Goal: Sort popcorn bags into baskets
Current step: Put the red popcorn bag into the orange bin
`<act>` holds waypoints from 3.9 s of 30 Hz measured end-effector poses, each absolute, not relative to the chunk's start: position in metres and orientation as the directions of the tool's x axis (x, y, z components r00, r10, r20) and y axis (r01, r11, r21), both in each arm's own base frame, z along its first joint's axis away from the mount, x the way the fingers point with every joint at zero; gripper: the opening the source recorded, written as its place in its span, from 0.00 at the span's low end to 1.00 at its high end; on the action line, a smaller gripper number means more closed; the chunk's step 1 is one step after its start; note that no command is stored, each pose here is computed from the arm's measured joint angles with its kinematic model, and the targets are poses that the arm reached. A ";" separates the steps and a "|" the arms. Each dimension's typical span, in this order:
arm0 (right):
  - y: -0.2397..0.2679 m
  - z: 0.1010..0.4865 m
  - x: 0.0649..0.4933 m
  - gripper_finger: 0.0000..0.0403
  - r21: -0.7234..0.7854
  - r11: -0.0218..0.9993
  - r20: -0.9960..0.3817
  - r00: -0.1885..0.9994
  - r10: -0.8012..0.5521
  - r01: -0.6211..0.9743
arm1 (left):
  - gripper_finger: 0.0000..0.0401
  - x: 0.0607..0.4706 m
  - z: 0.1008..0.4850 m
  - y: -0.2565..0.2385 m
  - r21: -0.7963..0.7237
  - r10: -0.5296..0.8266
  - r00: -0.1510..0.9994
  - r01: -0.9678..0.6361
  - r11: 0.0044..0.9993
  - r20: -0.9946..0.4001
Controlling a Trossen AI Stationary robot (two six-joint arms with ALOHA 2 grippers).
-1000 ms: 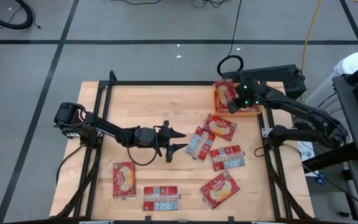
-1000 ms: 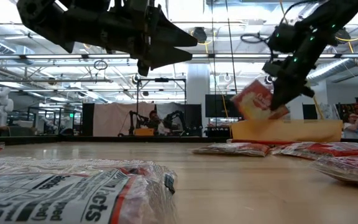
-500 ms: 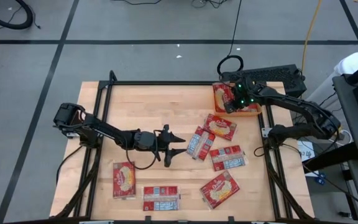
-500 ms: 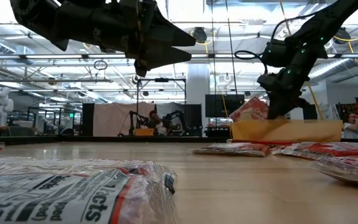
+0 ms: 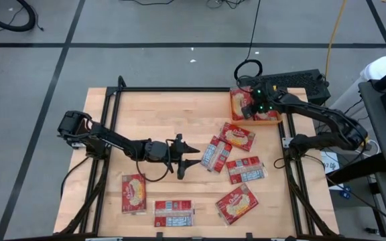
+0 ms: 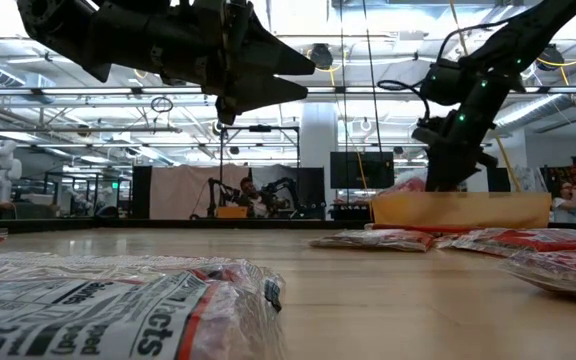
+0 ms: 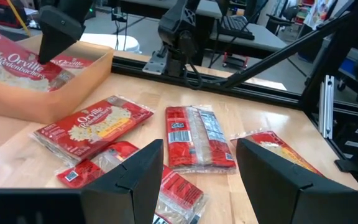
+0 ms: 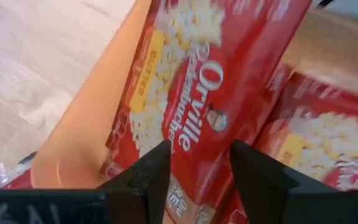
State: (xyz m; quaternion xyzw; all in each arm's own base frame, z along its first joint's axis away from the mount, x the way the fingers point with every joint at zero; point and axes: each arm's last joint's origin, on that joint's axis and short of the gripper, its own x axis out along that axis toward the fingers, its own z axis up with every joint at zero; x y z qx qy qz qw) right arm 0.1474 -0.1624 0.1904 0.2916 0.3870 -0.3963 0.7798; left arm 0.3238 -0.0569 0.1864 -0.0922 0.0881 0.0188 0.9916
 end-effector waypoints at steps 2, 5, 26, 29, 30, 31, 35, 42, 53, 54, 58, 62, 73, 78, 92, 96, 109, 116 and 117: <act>-0.159 0.195 0.148 0.40 0.125 0.522 -0.822 0.382 -0.422 0.844 | 0.52 0.324 0.186 -0.057 -0.181 0.020 0.983 -0.053 0.982 -0.180; -0.153 0.204 0.149 0.40 0.089 0.536 -0.794 0.385 -0.471 0.839 | 0.52 0.323 0.185 -0.058 -0.177 0.018 0.981 -0.053 0.983 -0.193; -0.149 0.172 0.164 0.18 -0.087 0.450 -0.773 0.225 -0.593 0.889 | 0.52 0.322 0.181 -0.060 -0.174 0.013 0.973 -0.054 0.983 -0.229; -0.161 0.162 0.163 0.13 -0.120 0.446 -0.780 0.194 -0.595 0.887 | 0.52 0.322 0.181 -0.059 -0.167 0.016 0.973 -0.055 0.984 -0.229; -0.165 0.158 0.163 0.11 -0.128 0.442 -0.785 0.182 -0.593 0.888 | 0.52 0.322 0.181 -0.059 -0.167 0.018 0.973 -0.058 0.984 -0.229; -0.167 0.154 0.162 0.10 -0.140 0.441 -0.794 0.166 -0.585 0.886 | 0.52 0.323 0.181 -0.058 -0.167 0.020 0.973 -0.060 0.984 -0.229; -0.176 0.139 0.160 0.05 -0.173 0.443 -0.819 0.121 -0.560 0.880 | 0.52 0.323 0.181 -0.056 -0.161 0.027 0.973 -0.065 0.985 -0.229; -0.186 0.128 0.167 0.03 -0.176 0.479 -0.803 0.155 -0.575 0.860 | 0.52 0.323 0.181 -0.054 -0.160 0.033 0.973 -0.071 0.985 -0.230; -0.167 0.165 0.177 0.03 -0.127 0.537 -0.703 0.306 -0.642 0.834 | 0.52 0.322 0.180 -0.059 -0.164 0.019 0.971 -0.059 0.985 -0.237; -0.163 0.170 0.179 0.03 -0.118 0.548 -0.691 0.327 -0.645 0.828 | 0.52 0.322 0.180 -0.059 -0.164 0.017 0.971 -0.057 0.985 -0.237; -0.140 0.186 0.185 0.03 -0.064 0.596 -0.667 0.410 -0.622 0.800 | 0.52 0.321 0.177 -0.061 -0.156 0.015 0.962 -0.060 0.986 -0.274; -0.108 0.198 0.200 0.03 0.024 0.756 -0.641 0.590 -0.490 0.654 | 0.52 0.317 0.169 -0.067 -0.165 0.010 0.936 -0.072 0.984 -0.351; -0.010 0.197 0.230 0.03 0.097 0.981 -0.450 0.887 -0.106 0.166 | 0.52 0.296 0.144 -0.108 0.000 0.083 0.851 -0.097 0.995 -0.519; 0.017 0.179 0.220 0.03 0.123 0.985 -0.319 0.945 -0.075 0.119 | 0.52 0.299 0.125 -0.123 0.148 0.115 0.861 -0.047 0.988 -0.495; 0.054 0.145 0.187 0.03 0.217 0.952 -0.353 0.927 -0.129 0.216 | 0.60 0.374 0.103 -0.112 0.372 0.206 0.852 -0.014 0.928 -0.482; 0.059 0.143 0.185 0.03 0.224 0.947 -0.353 0.925 -0.141 0.230 | 0.71 0.379 0.099 -0.105 0.377 0.199 0.838 0.009 0.926 -0.509; 0.068 0.131 0.192 0.03 0.246 0.944 -0.342 0.931 -0.126 0.218 | 0.63 0.382 0.096 -0.083 0.432 0.214 0.798 0.064 0.900 -0.563; 0.067 0.131 0.197 0.03 0.197 0.956 -0.300 0.942 -0.153 0.218 | 0.59 0.385 0.092 -0.072 0.423 0.191 0.792 0.092 0.902 -0.580; 0.066 0.132 0.197 0.03 0.192 0.957 -0.292 0.944 -0.154 0.216 | 0.59 0.386 0.090 -0.069 0.413 0.181 0.789 0.100 0.905 -0.587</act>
